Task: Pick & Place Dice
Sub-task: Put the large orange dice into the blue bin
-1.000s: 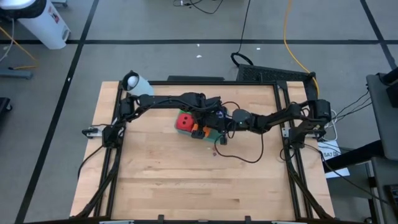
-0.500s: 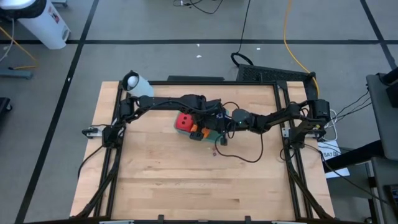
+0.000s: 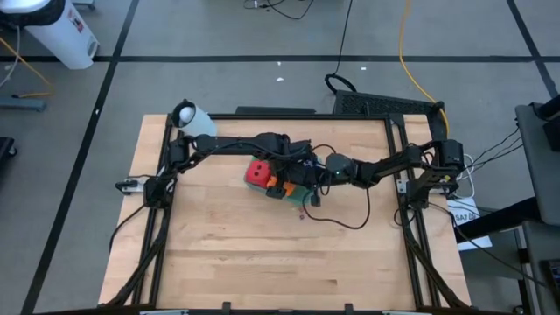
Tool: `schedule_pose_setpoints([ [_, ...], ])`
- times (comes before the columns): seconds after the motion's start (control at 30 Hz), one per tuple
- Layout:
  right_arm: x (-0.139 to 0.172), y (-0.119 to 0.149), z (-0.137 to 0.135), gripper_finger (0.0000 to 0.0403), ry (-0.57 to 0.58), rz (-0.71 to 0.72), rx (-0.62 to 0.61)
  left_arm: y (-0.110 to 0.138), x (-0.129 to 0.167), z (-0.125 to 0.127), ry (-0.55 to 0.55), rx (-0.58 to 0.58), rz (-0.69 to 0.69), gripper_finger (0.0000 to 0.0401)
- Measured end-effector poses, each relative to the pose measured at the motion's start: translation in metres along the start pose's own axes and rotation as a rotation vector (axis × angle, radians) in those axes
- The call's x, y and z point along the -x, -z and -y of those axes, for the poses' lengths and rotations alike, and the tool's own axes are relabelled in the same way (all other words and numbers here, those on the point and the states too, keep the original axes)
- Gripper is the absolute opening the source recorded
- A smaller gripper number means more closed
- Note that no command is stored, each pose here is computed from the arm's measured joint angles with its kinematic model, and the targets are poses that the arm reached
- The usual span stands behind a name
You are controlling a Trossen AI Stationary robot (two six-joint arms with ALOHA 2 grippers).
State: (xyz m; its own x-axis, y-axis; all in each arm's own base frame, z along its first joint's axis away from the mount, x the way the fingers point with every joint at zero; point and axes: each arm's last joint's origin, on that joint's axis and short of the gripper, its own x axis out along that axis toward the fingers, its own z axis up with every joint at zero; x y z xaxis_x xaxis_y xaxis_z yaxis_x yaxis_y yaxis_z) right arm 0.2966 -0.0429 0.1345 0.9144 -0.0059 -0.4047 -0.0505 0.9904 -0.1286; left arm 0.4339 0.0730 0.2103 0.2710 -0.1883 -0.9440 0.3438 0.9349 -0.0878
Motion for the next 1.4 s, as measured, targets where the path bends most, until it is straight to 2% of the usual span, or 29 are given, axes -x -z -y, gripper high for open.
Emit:
schedule_pose_setpoints([
  [0.13, 0.0, 0.003, -0.002, 0.0, -0.035, -0.023, 0.002, 0.002, 0.0, 0.002, 0.05, -0.017, -0.007, 0.0397],
  [0.27, 0.0, 0.005, -0.004, 0.0, -0.053, -0.041, 0.012, 0.0, 0.005, 0.003, 0.047, -0.022, 0.021, 0.0397],
  [0.9, -0.001, 0.003, -0.007, 0.0, -0.023, -0.03, 0.01, -0.004, 0.005, 0.002, 0.078, -0.009, 0.08, 0.0397],
  [1.1, 0.01, -0.012, -0.01, 0.0, 0.027, 0.0, 0.012, -0.005, 0.009, 0.001, -0.009, 0.051, 0.06, 0.0397],
  [1.2, 0.02, -0.024, -0.012, 0.0, 0.077, 0.015, 0.022, -0.005, 0.01, 0.001, -0.022, 0.024, 0.056, 0.0397],
  [1.4, 0.026, -0.03, -0.023, 0.0, 0.107, -0.004, 0.053, -0.009, 0.009, 0.0, -0.032, 0.009, 0.094, 0.0397],
])
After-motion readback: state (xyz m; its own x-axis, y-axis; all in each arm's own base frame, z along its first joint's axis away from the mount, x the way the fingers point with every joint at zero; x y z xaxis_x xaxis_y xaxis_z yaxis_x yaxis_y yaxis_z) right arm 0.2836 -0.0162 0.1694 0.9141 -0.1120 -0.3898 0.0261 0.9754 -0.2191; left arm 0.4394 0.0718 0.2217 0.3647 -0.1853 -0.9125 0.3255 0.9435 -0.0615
